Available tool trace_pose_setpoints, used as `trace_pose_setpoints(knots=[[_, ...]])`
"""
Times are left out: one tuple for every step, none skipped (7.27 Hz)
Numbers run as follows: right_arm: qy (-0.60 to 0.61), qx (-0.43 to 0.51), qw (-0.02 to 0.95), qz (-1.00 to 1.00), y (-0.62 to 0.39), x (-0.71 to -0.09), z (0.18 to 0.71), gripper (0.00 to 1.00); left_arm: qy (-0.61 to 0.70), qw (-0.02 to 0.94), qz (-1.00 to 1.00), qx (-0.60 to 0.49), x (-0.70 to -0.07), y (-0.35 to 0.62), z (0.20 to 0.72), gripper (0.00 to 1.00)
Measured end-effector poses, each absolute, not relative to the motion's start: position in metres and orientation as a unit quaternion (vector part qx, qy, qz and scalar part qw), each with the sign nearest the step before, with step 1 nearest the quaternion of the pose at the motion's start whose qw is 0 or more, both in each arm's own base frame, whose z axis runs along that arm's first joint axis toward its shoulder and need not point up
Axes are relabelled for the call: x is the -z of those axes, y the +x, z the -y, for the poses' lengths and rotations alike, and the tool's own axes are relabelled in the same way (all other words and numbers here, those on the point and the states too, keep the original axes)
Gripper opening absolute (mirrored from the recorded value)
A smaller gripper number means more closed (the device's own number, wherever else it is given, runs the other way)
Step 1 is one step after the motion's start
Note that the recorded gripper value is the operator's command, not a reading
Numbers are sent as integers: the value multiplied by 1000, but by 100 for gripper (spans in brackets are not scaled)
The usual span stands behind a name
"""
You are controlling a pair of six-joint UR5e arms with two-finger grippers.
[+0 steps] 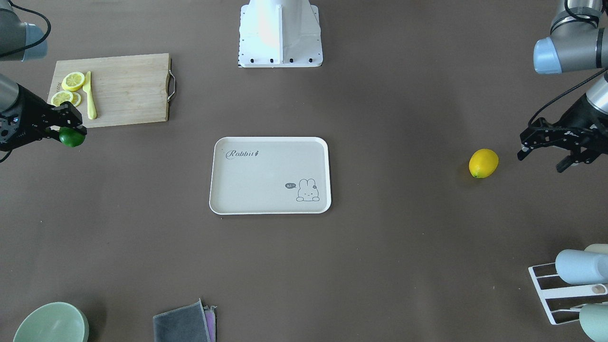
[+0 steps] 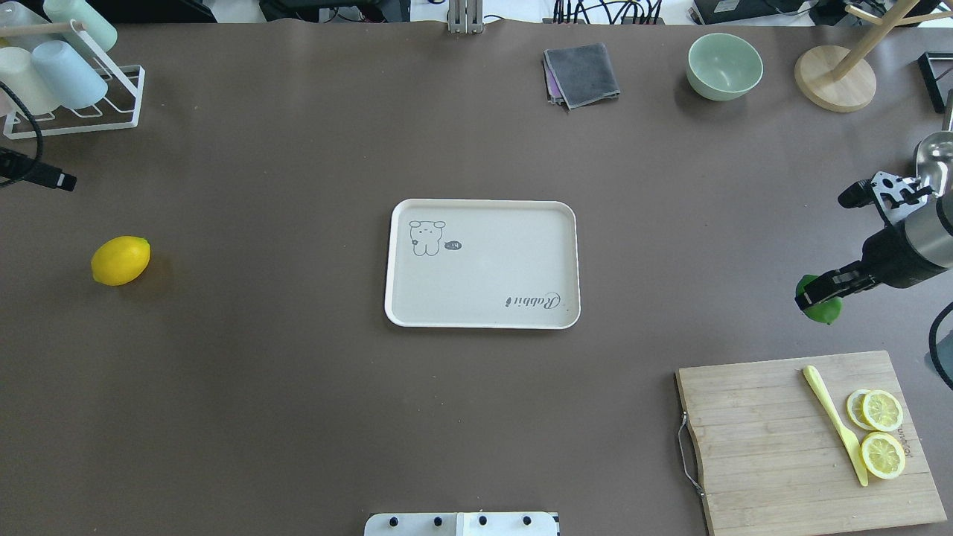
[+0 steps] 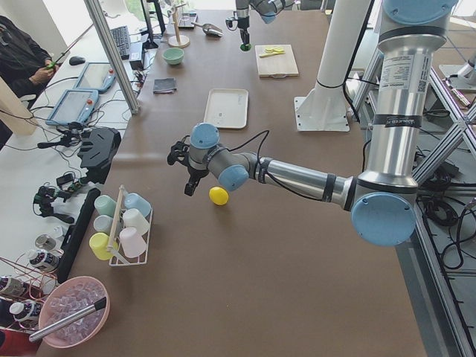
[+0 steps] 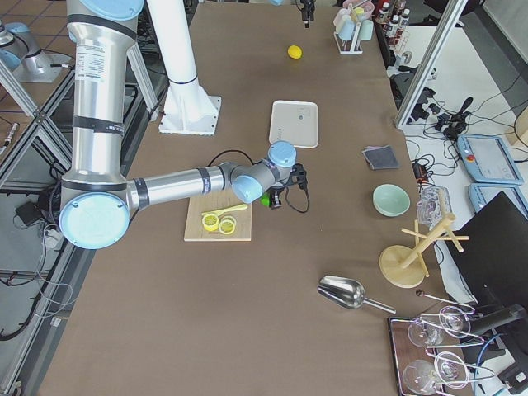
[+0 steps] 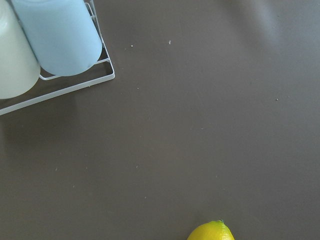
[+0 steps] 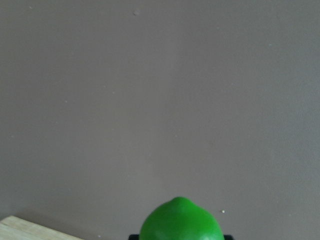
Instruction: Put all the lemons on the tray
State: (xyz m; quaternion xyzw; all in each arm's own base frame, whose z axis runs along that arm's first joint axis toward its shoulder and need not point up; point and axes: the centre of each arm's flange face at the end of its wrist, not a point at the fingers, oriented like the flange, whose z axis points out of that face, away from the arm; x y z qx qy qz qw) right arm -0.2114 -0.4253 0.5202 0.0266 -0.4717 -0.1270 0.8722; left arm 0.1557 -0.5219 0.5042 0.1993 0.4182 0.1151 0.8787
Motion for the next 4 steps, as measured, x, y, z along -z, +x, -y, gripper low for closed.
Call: trace_pose_setpoints(knots=[[30, 111, 866, 486, -207, -499, 431, 0, 219, 871, -415, -148, -504, 175, 515, 98], [34, 95, 862, 497, -209, -477, 439, 0, 240, 858, -412, -191, -507, 189, 507, 98], [35, 78, 859, 505, -216, -457, 449, 0, 252, 848, -408, -228, -517, 206, 500, 98], [35, 64, 856, 512, -225, -439, 458, 0, 262, 840, -402, -252, -531, 222, 496, 98]])
